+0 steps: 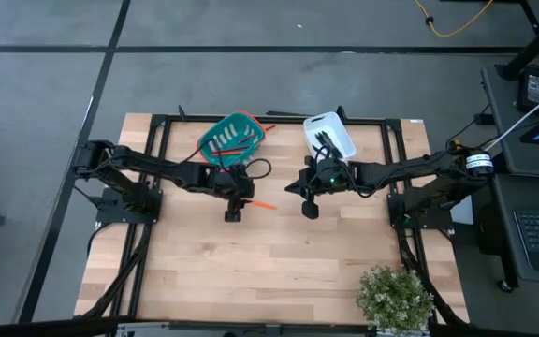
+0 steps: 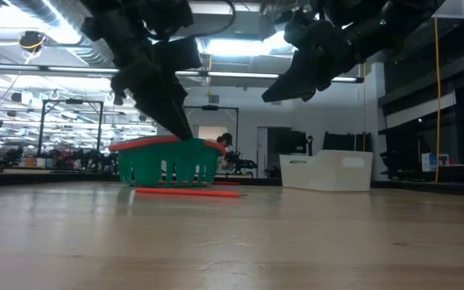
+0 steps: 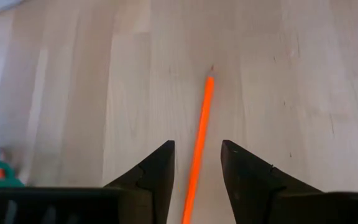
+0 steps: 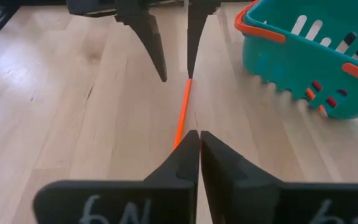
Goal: Sort pens & pencils
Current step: Put the orange pencil into the blue bin
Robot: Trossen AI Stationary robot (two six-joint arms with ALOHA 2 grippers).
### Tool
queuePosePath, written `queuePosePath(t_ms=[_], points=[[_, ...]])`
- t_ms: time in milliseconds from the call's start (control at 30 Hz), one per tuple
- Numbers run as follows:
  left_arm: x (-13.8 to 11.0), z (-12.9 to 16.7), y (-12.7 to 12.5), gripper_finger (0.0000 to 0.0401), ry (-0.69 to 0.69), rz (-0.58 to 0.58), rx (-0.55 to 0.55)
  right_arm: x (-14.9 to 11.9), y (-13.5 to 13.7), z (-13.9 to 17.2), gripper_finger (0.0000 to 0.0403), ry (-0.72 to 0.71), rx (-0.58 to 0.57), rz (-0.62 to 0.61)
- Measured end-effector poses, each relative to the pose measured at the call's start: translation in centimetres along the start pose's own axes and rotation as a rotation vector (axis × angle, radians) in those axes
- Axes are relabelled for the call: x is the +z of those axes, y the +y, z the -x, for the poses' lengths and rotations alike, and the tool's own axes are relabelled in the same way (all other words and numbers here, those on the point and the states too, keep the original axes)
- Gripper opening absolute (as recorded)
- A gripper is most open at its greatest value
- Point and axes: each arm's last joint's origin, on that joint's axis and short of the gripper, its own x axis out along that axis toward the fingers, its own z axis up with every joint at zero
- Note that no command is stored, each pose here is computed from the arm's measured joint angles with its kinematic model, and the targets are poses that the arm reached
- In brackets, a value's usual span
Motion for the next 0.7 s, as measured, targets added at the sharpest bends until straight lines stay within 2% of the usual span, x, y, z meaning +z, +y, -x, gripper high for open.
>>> queuePosePath(t_ms=[67, 300, 467, 600, 700], points=[[0.5, -0.3, 0.0, 0.0126, 0.021, -0.031, -0.001, 0.0, 0.0, 0.0, 0.0018, 0.000, 0.000, 0.000], [0.8, -2.7, 0.3, 0.0126, 0.235, -0.081, -0.022, -0.2, 0.0, 0.0, 0.0018, 0.020, 0.000, -0.001], [1.3, -3.9, 0.7, 0.0126, 0.269, -0.136, -0.039, -0.3, 0.0, 0.0, 0.0018, 0.027, 0.000, 0.001], [1.3, -4.6, 1.0, 0.0126, 0.264, -0.139, -0.128, -0.3, 0.0, 0.0, 0.0018, 0.029, 0.000, 0.003], [1.0, -5.1, 1.4, 0.0126, 0.281, -0.131, -0.136, -0.4, 0.0, 0.0, 0.0018, 0.037, 0.001, 0.003]])
